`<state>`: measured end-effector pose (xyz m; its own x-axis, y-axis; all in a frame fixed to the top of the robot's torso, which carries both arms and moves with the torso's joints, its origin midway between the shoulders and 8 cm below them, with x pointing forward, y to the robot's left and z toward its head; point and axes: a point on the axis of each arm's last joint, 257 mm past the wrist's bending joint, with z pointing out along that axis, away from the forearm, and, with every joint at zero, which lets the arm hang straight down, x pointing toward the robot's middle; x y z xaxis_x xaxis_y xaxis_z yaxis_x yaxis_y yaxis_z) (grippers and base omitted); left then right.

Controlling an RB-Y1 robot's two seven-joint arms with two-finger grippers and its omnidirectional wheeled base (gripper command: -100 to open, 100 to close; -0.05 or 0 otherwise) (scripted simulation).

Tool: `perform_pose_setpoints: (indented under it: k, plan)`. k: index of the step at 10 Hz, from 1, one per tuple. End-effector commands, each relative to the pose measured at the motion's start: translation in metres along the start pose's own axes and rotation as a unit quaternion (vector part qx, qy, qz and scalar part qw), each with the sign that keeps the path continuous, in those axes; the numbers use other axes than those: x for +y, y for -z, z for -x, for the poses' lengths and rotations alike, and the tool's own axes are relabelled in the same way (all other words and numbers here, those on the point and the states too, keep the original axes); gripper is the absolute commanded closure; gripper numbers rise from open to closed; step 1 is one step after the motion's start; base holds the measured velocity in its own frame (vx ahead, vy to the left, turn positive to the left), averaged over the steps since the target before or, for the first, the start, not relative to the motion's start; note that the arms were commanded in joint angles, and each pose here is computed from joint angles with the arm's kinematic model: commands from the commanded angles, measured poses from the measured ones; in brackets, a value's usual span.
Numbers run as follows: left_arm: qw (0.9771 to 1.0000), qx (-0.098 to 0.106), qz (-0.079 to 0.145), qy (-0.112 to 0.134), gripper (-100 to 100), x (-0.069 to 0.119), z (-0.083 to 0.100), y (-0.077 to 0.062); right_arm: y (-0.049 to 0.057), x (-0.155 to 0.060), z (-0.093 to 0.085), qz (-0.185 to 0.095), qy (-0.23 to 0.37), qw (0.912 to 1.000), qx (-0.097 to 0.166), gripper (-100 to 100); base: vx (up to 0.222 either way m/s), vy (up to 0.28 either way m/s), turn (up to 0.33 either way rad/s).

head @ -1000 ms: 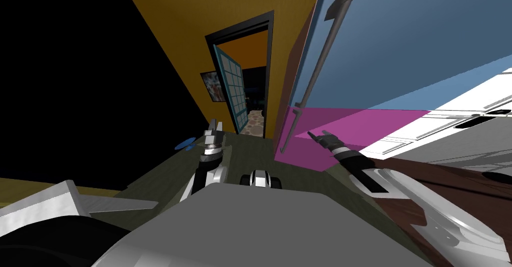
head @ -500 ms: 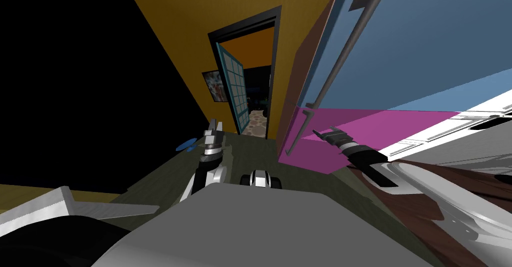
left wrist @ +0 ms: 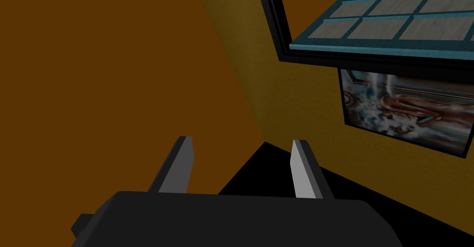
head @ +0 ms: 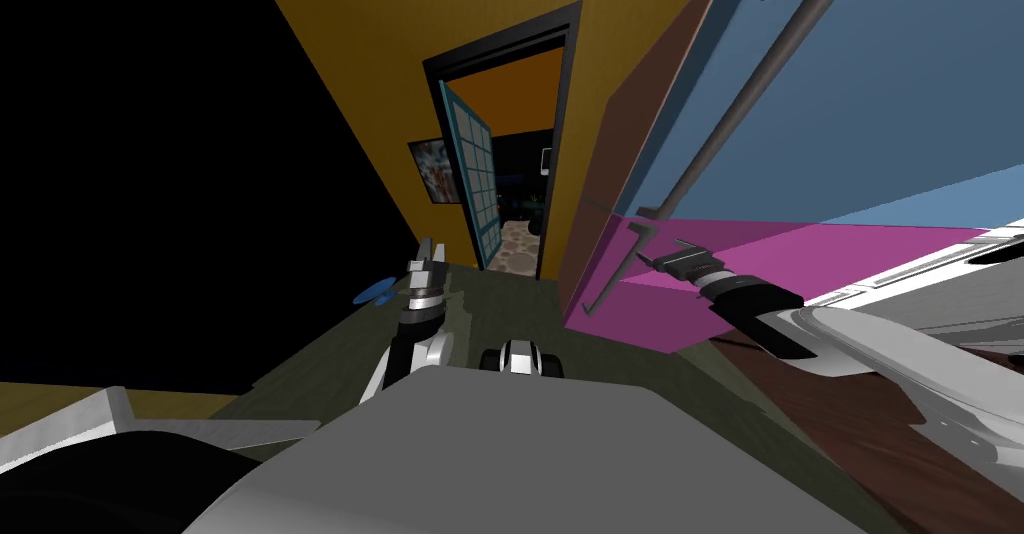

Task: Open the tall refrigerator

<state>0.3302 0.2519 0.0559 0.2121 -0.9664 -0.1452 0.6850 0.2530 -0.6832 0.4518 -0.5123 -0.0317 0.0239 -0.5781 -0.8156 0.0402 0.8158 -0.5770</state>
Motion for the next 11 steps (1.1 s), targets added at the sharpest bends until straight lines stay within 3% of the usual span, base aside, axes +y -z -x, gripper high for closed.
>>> perform_pose_setpoints:
  k: [1,3,6,7,8,11]
  plan:
    - [1.0,0.0,0.0,0.0,0,0.0,0.0,0.0,-0.005,-0.019,0.009,-0.007,0.048,0.9988,0.001,-100,0.024,0.108,-0.002]
    - [1.0,0.0,0.0,0.0,0,0.0,0.0,0.0,-0.009,-0.03,0.016,-0.012,0.08,0.9967,0.0,-100,0.033,0.079,0.0]
    - [1.0,0.0,0.0,0.0,0,0.0,0.0,0.0,-0.009,-0.03,0.018,-0.01,0.072,0.9973,0.0,-100,0.062,0.031,-0.003]
    - [1.0,0.0,0.0,0.0,0,0.0,0.0,0.0,-0.009,-0.031,0.018,-0.01,0.072,0.9974,0.0,100,0.012,-0.005,-0.028]
    - [1.0,0.0,0.0,0.0,0,0.0,0.0,0.0,-0.009,-0.015,0.033,0.006,0.071,0.9973,-0.016,100,-0.061,-0.111,-0.117]
    - [1.0,0.0,0.0,0.0,0,0.0,0.0,0.0,-0.005,0.021,0.054,0.045,0.068,0.9957,-0.043,100,-0.153,-0.174,-0.056]
